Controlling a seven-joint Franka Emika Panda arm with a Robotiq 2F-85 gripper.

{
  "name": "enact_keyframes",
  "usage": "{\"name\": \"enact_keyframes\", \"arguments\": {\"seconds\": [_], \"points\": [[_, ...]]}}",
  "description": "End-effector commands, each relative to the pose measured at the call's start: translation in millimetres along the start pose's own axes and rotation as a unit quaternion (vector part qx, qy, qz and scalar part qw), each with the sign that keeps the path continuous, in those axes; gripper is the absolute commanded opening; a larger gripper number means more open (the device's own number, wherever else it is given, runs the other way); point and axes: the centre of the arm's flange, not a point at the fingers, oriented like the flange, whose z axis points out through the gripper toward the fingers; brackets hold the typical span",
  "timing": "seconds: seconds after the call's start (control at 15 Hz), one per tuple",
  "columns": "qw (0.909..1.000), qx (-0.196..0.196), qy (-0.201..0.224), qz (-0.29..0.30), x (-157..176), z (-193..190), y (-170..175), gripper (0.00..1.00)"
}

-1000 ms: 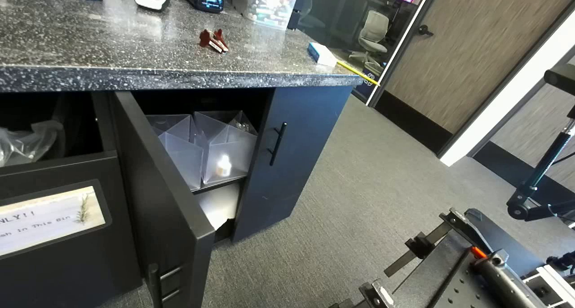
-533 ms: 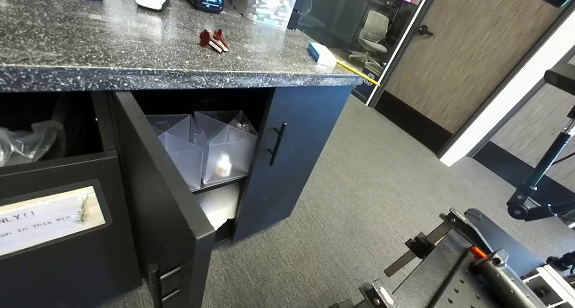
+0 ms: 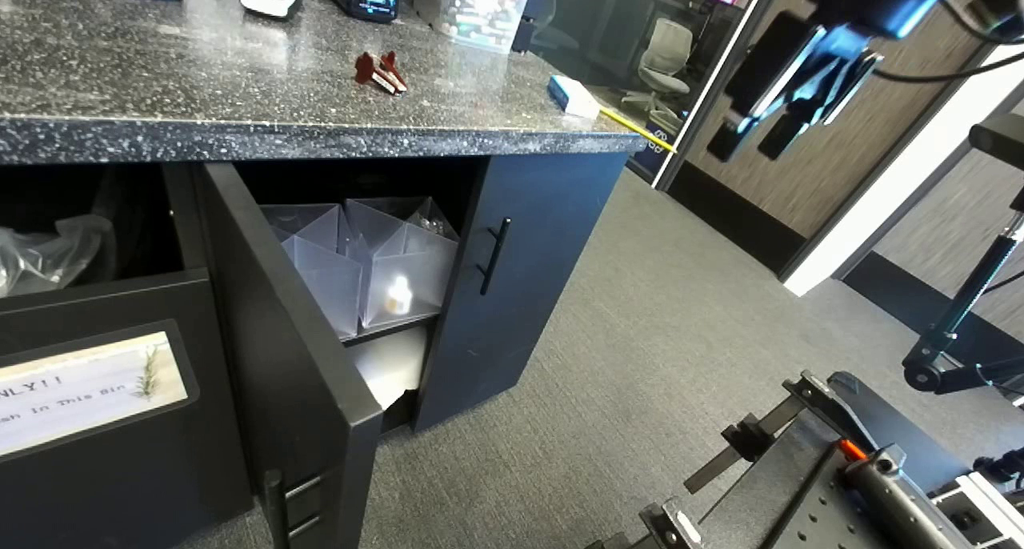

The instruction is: Open the cabinet door on the right

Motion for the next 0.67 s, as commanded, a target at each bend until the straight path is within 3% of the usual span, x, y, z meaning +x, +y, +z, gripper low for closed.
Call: {"name": "enact_keyframes", "arguments": {"seconds": [0.0,0.27,0.6], "points": [[0.9996,0.014,-0.024,-0.004,66,68,6,1.0],[0.9996,0.013,-0.023,0.001,112,139,7,1.0],[0.9997,0.023,-0.01,0.007,139,211,10,1.0]]}}
